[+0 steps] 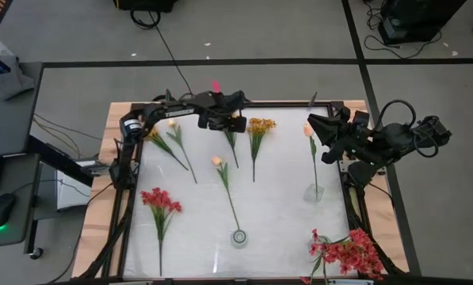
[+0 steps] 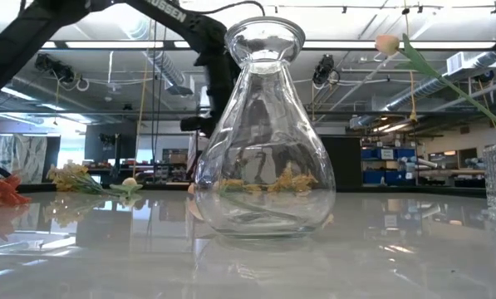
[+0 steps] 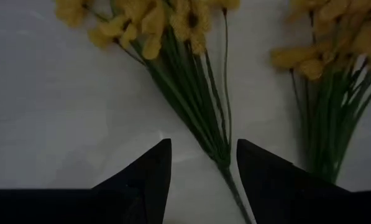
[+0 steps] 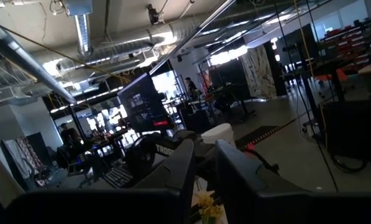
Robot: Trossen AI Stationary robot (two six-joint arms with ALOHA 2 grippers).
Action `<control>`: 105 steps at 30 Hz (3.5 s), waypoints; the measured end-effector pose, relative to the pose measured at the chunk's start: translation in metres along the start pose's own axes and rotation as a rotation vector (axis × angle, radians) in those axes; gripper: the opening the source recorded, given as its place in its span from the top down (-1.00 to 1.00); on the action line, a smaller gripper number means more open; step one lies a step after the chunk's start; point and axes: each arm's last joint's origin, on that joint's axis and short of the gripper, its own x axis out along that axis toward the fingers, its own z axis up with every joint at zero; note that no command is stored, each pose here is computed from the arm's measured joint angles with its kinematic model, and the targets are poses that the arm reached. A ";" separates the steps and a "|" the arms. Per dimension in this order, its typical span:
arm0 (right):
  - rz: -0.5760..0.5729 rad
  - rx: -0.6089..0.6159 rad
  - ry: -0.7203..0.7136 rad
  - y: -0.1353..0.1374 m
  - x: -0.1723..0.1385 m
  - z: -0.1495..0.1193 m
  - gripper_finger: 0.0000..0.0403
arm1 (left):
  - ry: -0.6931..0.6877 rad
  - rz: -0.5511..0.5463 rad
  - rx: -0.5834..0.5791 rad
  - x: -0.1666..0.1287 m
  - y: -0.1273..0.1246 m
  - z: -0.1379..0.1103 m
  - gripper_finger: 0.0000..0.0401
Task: Sort flowers into vase by color
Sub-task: Put the middle yellow flowers into the bottom left transparent vase
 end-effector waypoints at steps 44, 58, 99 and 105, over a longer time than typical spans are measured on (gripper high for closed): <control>0.023 0.006 0.005 0.001 0.000 0.000 0.63 | 0.029 0.053 -0.016 0.046 -0.015 -0.018 0.06; 0.023 0.028 0.006 0.001 0.000 0.000 0.63 | 0.044 0.048 -0.016 0.067 -0.020 -0.021 0.06; 0.016 -0.044 0.046 0.000 0.000 -0.006 0.63 | -0.124 -0.123 0.167 -0.064 -0.053 0.034 0.92; 0.018 -0.103 0.044 0.000 -0.001 -0.005 0.63 | -0.177 -0.265 0.288 -0.121 -0.054 0.022 0.91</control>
